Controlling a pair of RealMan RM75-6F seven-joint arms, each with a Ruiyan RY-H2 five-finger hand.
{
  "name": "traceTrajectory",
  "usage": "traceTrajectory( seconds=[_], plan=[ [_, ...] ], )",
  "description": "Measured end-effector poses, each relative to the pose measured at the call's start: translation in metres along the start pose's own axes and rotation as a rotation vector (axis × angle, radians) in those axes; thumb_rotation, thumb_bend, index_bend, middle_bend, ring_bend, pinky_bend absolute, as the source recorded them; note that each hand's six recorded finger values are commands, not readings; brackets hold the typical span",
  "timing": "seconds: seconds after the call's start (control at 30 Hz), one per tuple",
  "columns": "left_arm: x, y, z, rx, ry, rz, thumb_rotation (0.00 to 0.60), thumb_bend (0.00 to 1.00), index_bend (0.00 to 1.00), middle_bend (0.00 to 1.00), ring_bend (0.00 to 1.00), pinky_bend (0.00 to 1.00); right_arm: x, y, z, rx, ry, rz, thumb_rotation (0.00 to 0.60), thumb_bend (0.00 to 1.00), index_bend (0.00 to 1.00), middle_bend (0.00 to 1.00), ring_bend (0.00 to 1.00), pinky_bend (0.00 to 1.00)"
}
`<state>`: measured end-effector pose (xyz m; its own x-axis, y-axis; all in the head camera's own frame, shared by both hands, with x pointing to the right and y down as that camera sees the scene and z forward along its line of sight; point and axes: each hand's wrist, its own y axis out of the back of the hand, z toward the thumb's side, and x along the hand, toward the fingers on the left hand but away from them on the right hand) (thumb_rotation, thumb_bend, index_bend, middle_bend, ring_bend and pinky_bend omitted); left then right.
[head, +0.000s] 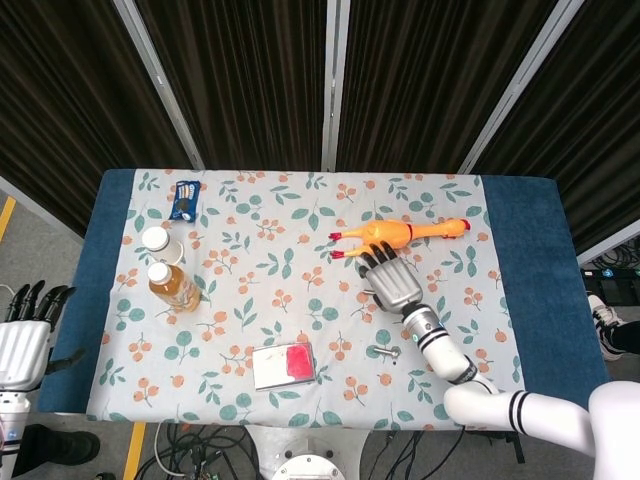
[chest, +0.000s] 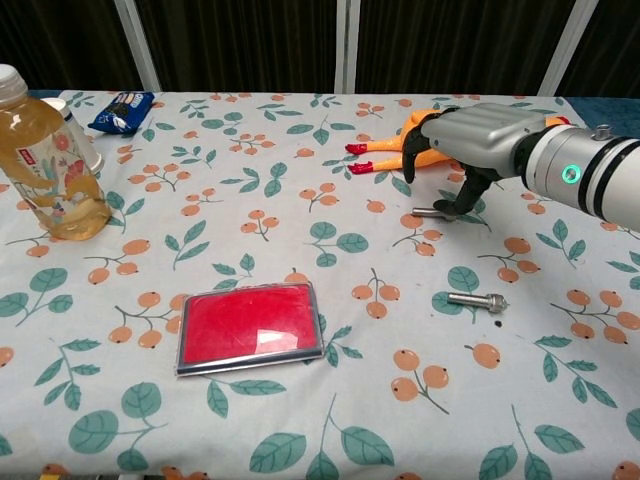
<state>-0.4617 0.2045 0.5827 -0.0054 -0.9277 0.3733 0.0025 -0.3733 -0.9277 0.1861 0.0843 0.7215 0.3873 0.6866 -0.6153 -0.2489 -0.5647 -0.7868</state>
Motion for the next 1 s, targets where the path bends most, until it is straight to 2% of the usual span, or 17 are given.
traceTrajectory(
  seconds=[0.27,0.73,1.0],
  plan=[
    [-0.001,-0.002,-0.002,-0.005,0.004,-0.007,0.6,0.0,0.14,0.15,0.0,0.0,-0.004,-0.013,0.004,0.005,-0.006,0.025,0.6,0.28,0.41,0.14,0.0,0.0],
    [-0.003,-0.005,-0.004,-0.008,0.008,-0.01,0.6,0.0,0.14,0.15,0.0,0.0,0.006,-0.019,0.007,-0.029,0.023,0.041,0.6,0.28,0.48,0.16,0.0,0.0],
    [-0.004,-0.005,-0.005,-0.011,0.012,-0.014,0.6,0.0,0.14,0.15,0.0,0.0,0.003,-0.019,0.009,-0.025,0.031,0.032,0.6,0.28,0.49,0.17,0.0,0.0]
  ],
)
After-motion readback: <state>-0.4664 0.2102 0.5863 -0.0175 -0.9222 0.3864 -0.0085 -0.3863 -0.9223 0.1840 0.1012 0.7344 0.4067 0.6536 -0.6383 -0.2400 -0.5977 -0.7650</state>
